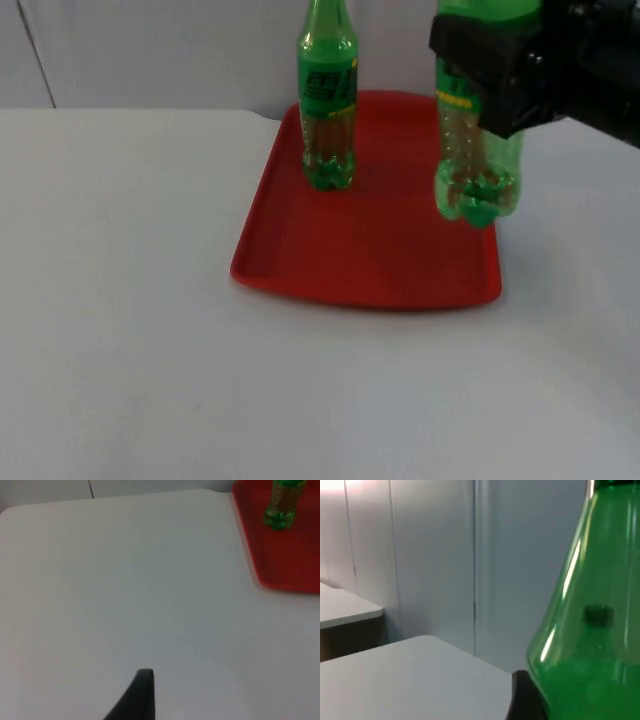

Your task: Place the bottle upright on the tray.

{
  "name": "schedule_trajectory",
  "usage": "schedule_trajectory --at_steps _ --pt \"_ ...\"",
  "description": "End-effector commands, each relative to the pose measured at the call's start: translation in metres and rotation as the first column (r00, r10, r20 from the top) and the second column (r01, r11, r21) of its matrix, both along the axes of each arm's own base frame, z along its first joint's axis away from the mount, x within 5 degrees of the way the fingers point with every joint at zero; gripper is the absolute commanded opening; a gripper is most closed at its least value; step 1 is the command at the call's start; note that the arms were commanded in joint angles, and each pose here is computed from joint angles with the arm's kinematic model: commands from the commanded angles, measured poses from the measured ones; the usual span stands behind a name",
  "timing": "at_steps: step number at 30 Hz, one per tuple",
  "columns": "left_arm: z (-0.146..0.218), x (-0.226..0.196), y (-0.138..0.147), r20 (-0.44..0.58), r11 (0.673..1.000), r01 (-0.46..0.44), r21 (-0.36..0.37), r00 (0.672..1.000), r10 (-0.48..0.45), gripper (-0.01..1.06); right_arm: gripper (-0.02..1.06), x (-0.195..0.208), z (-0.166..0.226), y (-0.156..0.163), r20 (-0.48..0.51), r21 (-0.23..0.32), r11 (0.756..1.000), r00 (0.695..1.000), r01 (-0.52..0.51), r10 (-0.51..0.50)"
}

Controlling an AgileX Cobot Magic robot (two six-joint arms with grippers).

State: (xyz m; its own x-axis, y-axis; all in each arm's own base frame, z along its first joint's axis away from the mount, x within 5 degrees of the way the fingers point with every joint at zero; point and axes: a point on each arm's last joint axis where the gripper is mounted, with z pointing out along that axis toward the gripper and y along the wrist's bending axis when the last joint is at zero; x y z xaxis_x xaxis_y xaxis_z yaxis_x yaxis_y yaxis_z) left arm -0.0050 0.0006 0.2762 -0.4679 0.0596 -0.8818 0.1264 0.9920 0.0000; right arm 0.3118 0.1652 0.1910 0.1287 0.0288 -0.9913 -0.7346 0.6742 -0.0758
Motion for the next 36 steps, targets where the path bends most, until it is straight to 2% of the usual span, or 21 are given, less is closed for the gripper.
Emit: schedule_trajectory --at_steps 1,3,7,16,19,22,26,30,36 --pt "-0.001 0.0 -0.001 0.0 1.0 0.012 -0.006 1.0 -0.012 1.05 0.0 0.012 -0.001 0.007 0.018 0.038 0.999 0.999 -0.029 0.029" --pt "-0.001 0.0 -0.001 0.0 1.0 0.012 -0.006 1.0 -0.012 1.05 0.0 0.018 -0.003 0.009 0.012 0.053 0.998 0.999 -0.032 0.031" --pt "-0.001 0.0 -0.001 0.0 1.0 0.012 -0.006 1.0 -0.012 1.05 0.0 0.043 -0.014 0.018 -0.055 0.132 0.991 0.998 -0.035 0.043" --pt "-0.001 0.0 -0.001 0.0 1.0 0.012 -0.006 1.0 -0.012 1.05 0.0 0.072 -0.03 0.031 -0.071 0.174 0.983 0.995 -0.052 0.065" --pt "-0.001 0.0 -0.001 0.0 1.0 0.012 -0.006 1.0 -0.012 1.05 0.0 0.076 -0.034 0.033 -0.043 0.147 0.988 0.997 -0.055 0.062" --pt "-0.001 0.0 0.0 0.002 1.0 0.011 0.005 1.0 -0.011 1.05 0.0 0.08 -0.037 0.038 0.054 0.054 0.995 0.995 -0.081 0.078" --pt "-0.001 0.0 0.0 0.002 1.0 0.011 0.005 1.0 -0.011 1.05 0.0 0.086 -0.04 0.041 0.084 0.035 0.996 0.993 -0.084 0.081" --pt "-0.001 0.0 0.0 0.003 1.0 0.017 0.016 1.0 -0.017 1.05 0.0 0.089 -0.053 0.042 0.065 0.028 0.997 0.995 -0.076 0.074" --pt "-0.001 0.0 0.0 0.003 1.0 0.017 0.016 1.0 -0.017 1.05 0.0 0.089 -0.08 0.042 0.032 -0.012 0.997 0.997 -0.075 0.075"
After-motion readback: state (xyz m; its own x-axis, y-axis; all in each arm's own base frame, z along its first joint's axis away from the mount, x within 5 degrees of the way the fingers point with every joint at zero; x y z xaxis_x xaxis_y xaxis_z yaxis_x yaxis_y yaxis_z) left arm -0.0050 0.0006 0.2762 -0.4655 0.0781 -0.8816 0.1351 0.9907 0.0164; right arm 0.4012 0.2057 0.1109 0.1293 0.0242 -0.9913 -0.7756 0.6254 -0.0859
